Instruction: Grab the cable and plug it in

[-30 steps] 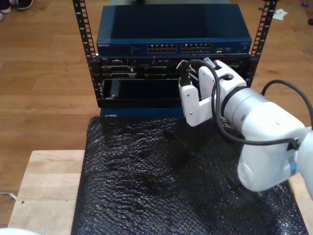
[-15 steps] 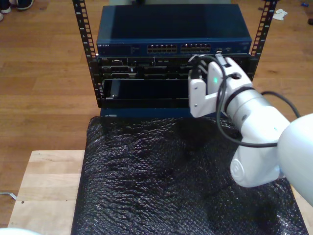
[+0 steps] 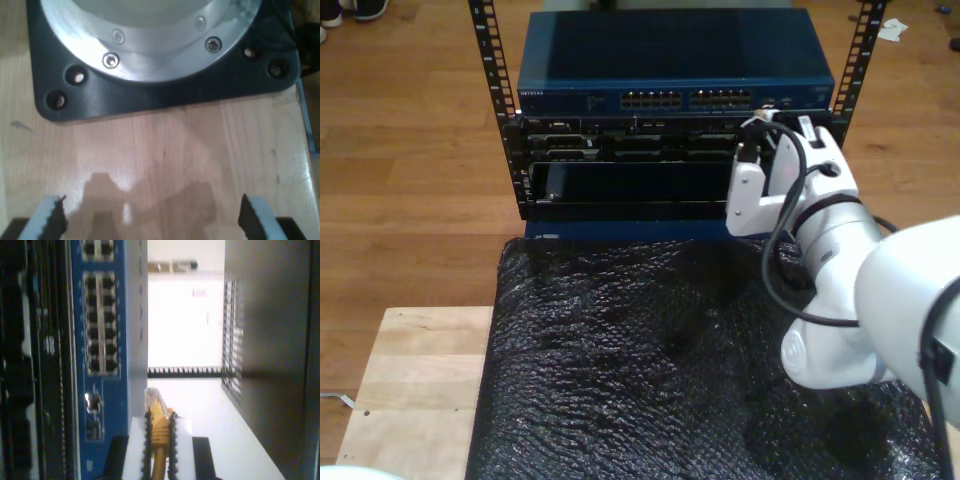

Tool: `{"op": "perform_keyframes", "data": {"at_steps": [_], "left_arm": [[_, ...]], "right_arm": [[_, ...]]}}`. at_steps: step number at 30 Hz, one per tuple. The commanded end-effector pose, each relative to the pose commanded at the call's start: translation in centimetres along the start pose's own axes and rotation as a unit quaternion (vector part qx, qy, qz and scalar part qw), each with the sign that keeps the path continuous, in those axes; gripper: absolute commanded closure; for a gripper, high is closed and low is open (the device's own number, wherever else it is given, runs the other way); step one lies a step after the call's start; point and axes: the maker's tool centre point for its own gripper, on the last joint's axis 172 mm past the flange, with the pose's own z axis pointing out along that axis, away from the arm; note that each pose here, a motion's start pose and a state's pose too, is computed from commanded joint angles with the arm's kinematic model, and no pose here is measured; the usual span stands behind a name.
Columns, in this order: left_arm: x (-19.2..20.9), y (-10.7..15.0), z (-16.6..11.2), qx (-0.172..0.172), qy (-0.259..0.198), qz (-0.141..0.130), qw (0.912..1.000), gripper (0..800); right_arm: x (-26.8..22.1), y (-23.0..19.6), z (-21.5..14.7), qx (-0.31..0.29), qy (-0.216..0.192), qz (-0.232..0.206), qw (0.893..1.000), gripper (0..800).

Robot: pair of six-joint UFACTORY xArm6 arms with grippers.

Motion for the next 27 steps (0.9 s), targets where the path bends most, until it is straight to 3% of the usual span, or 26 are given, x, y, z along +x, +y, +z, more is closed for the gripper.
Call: {"op": "perform_keyframes", "data": {"at_steps": [5, 19, 27], "left_arm": [[0.0, 0.0, 0.0, 0.000, 0.000, 0.000, 1.0000, 0], [0.0, 0.0, 0.0, 0.000, 0.000, 0.000, 1.0000, 0], [0.0, 0.0, 0.0, 0.000, 0.000, 0.000, 1.0000, 0]], "right_arm": [[0.2, 1.0, 0.9, -0.012, 0.000, 0.002, 1.000, 800], [0.0, -1.7, 2.7, -0.017, -0.023, 0.003, 1.000, 800], [-0.9, -2.0, 3.4, -0.045, -0.064, -0.020, 0.997, 800]]}}
